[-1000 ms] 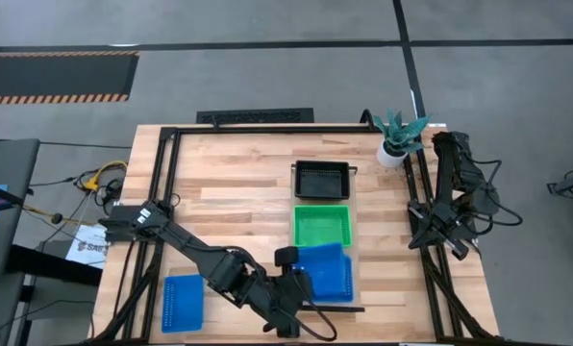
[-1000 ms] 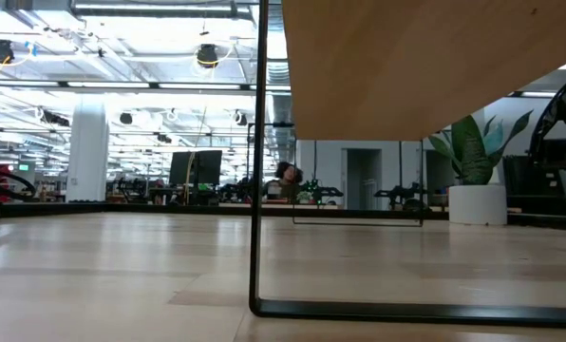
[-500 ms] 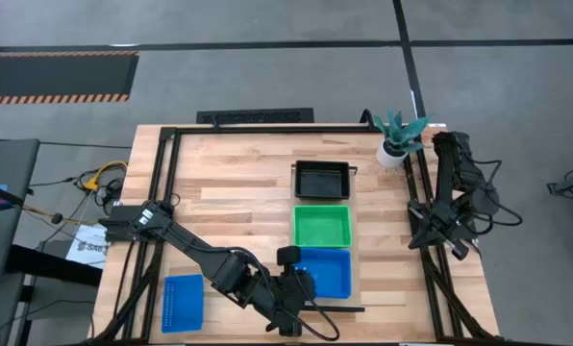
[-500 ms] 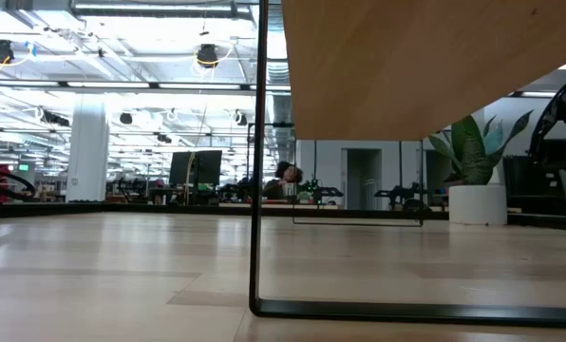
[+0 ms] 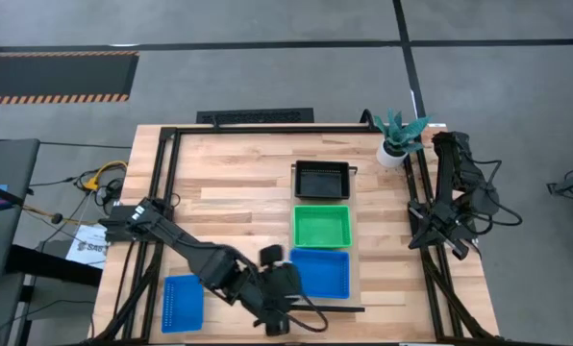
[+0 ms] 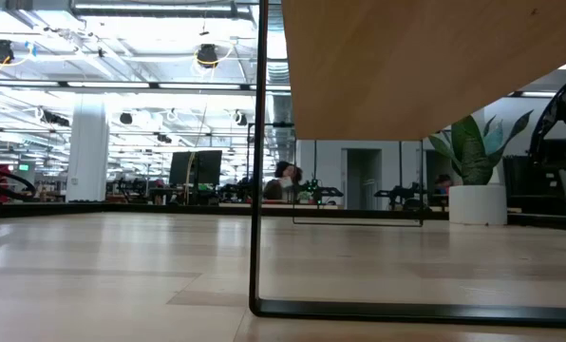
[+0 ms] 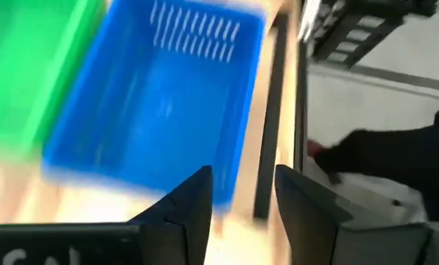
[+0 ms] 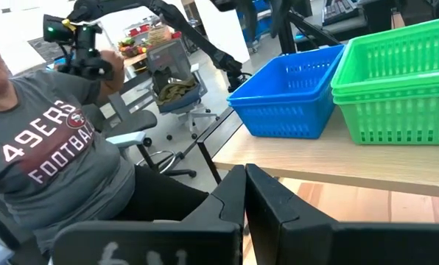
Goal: Stack baskets on shelf by color
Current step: Stack the blue bin into the blue bin on the shelf
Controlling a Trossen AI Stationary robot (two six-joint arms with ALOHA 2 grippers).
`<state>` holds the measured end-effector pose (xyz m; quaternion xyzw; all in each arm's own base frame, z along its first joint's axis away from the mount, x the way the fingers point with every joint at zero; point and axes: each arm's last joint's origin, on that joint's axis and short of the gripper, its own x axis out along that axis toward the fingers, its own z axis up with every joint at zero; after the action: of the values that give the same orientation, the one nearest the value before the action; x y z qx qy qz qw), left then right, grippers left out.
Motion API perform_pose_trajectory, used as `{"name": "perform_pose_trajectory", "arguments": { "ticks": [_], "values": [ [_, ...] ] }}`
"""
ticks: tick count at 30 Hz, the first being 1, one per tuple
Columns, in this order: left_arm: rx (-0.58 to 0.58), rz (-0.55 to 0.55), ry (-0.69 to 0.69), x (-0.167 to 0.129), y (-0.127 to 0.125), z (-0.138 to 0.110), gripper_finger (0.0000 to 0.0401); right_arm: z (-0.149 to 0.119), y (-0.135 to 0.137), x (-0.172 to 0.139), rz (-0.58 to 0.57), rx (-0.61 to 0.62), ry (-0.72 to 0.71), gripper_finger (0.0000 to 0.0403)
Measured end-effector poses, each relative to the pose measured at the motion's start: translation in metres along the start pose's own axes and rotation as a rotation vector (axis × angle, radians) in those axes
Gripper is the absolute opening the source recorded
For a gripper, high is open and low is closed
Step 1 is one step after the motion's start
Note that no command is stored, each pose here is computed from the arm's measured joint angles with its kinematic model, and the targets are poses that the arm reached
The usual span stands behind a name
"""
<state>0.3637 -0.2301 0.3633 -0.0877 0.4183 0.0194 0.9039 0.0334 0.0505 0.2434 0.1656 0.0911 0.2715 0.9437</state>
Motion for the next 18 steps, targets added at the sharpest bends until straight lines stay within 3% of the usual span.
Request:
{"name": "perform_pose_trajectory", "arguments": {
  "ticks": [4, 8, 9, 14, 18],
  "values": [
    [-0.195, 0.095, 0.140, -0.011, -0.002, -0.024, 0.0135, 0.000, 0.000, 0.000, -0.001, -0.004, 0.001, 0.0033],
    [-0.422, 0.303, 0.256, -0.016, -0.005, -0.055, 0.0135, 0.000, 0.000, 0.000, -0.002, -0.010, 0.003, 0.0033],
    [-0.478, 0.350, 0.260, -0.015, -0.007, -0.061, 0.0135, 0.000, 0.000, 0.000, -0.002, -0.010, 0.003, 0.0033],
    [-0.667, 0.359, 0.231, -0.009, -0.032, -0.089, 0.0135, 0.000, 0.000, 0.000, -0.001, -0.010, 0.003, 0.0033],
    [-0.799, 0.477, 0.257, 0.000, -0.044, -0.120, 0.0135, -0.001, -0.001, 0.000, -0.006, -0.022, 0.013, 0.0033]
  ]
}}
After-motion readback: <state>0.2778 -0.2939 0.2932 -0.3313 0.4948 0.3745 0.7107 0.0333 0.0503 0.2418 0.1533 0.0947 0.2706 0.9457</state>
